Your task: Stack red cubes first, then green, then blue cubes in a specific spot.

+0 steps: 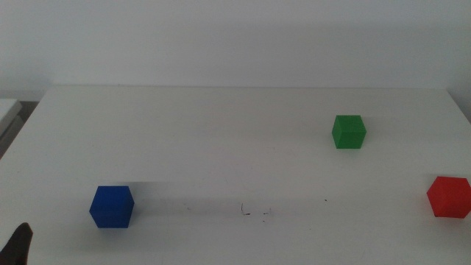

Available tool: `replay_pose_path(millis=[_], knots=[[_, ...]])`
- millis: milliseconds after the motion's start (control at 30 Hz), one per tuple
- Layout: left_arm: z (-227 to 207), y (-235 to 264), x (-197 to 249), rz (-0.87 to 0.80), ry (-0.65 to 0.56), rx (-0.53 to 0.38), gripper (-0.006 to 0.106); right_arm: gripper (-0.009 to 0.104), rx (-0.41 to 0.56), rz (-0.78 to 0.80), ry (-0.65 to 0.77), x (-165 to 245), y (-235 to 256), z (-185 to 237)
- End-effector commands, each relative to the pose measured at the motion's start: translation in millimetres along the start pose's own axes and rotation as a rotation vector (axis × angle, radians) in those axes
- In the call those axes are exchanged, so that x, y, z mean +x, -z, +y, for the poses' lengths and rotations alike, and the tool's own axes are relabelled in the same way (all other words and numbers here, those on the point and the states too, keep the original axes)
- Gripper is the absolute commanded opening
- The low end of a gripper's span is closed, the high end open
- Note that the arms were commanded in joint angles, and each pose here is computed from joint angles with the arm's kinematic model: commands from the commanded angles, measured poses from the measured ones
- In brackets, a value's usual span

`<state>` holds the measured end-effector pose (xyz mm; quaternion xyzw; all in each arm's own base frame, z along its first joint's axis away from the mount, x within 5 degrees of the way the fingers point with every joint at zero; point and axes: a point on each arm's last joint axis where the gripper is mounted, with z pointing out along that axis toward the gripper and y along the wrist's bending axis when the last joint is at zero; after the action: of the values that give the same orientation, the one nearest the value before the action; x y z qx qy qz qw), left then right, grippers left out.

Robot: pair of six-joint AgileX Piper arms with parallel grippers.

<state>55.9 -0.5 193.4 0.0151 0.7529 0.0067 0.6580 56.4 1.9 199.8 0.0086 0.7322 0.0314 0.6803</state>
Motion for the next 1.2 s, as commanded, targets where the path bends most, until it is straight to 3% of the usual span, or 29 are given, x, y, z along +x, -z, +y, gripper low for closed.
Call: replay_pose_path(millis=[0,167,333,567,733,967,1167], knots=[[0,0,-1,-0.017,0.004,0.0,0.094,0.081,0.007,-0.009,0.013,0,0,0],[0,0,-1,-0.017,0.004,0.0,0.094,0.081,0.006,0.003,-0.183,-4,-1,0],[0,0,-1,-0.017,0.004,0.0,0.094,0.081,0.022,0.113,-0.189,-65,-8,3],[0,0,-1,-0.017,0.004,0.0,0.094,0.081,0.094,0.561,-0.171,-162,-20,8],[0,0,-1,-0.017,0.004,0.0,0.094,0.081,0.096,0.569,-0.15,-206,-36,10],[0,0,-1,-0.017,0.004,0.0,0.094,0.081,0.106,0.611,-0.23,-205,-34,12],[0,0,-1,-0.017,0.004,0.0,0.094,0.081,0.091,0.763,-0.125,-197,-39,11]])
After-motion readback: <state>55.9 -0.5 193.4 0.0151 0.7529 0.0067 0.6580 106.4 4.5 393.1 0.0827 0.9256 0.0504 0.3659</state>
